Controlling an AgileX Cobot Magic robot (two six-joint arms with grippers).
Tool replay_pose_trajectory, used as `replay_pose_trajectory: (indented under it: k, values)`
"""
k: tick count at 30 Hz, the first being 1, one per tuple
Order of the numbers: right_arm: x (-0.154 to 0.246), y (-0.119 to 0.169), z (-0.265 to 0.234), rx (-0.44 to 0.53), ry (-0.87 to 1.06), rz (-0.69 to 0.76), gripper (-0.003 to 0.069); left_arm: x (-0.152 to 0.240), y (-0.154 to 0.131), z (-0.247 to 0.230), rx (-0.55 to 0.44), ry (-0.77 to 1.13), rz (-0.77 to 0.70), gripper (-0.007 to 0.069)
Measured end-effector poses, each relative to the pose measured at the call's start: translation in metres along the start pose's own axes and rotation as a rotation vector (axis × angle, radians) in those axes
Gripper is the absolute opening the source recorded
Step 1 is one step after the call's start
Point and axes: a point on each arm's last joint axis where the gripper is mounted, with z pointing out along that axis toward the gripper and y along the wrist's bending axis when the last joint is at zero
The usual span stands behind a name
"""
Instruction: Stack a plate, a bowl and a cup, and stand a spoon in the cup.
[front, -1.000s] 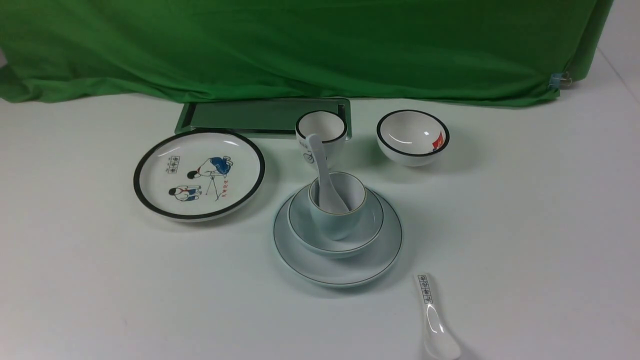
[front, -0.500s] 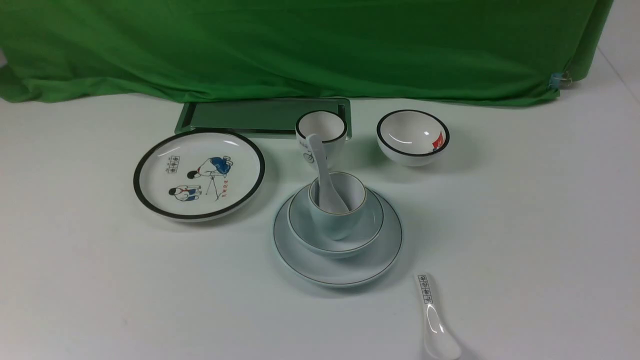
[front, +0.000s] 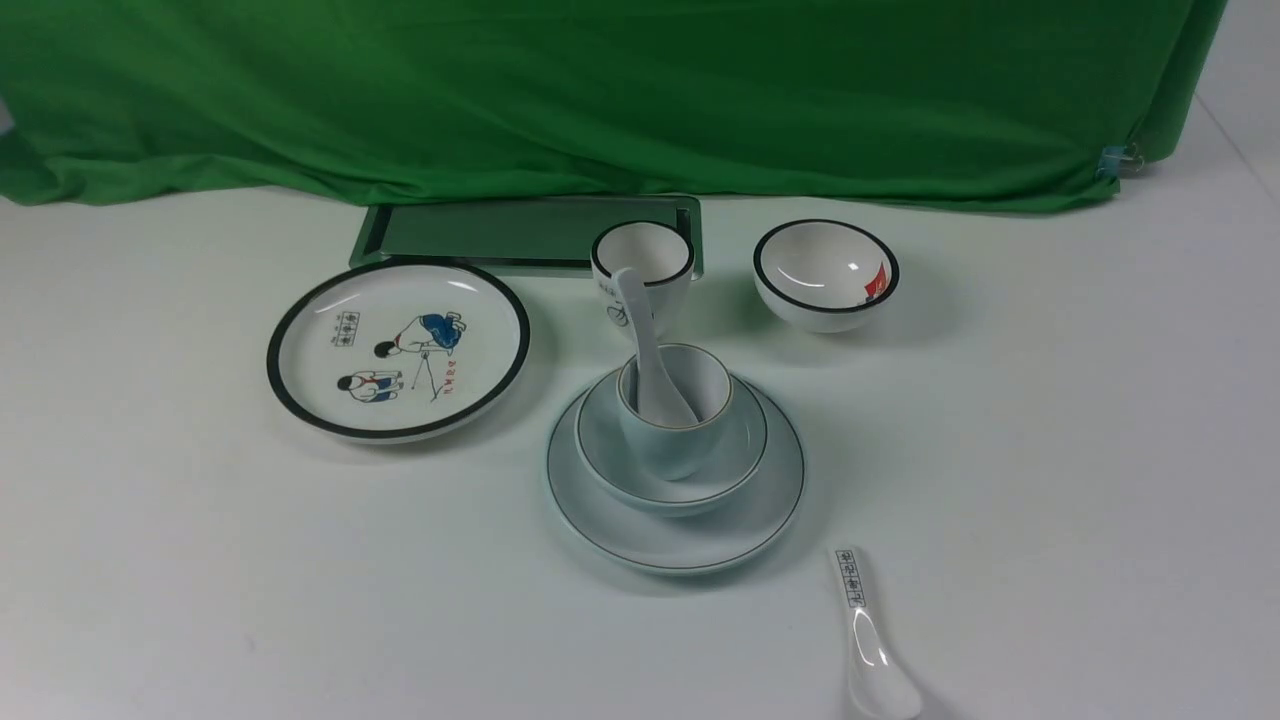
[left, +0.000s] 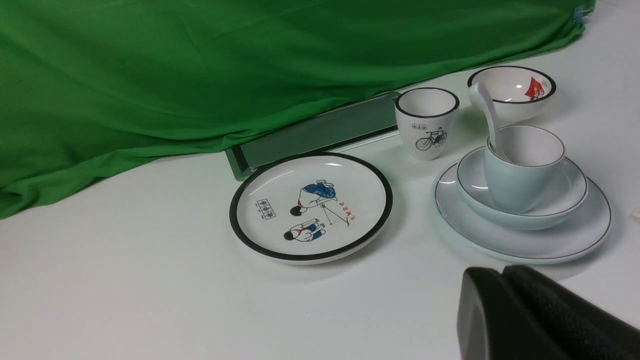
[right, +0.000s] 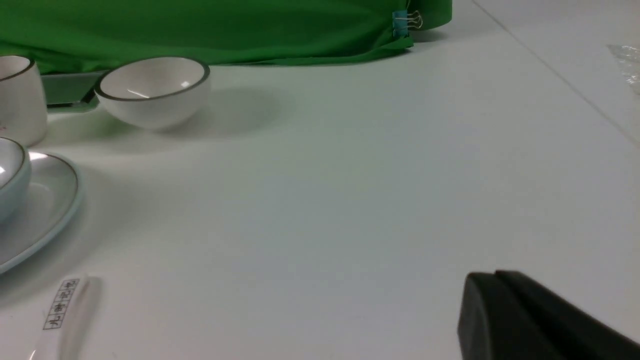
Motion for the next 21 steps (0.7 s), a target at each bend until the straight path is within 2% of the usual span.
replay_pose_trajectory:
  k: [18, 21]
  values:
    - [0.0000, 0.0000, 0.0000, 0.000, 0.000, 0.002, 0.0061, 0.0007, -0.0005, 0.0009, 0.004, -0.002, -0.002, -0.0030]
    - [0.0000, 0.0000, 0.0000, 0.000, 0.000, 0.002, 0.0071, 0.0030, -0.0049, 0.0090, 0.025, -0.070, 0.001, -0.0030]
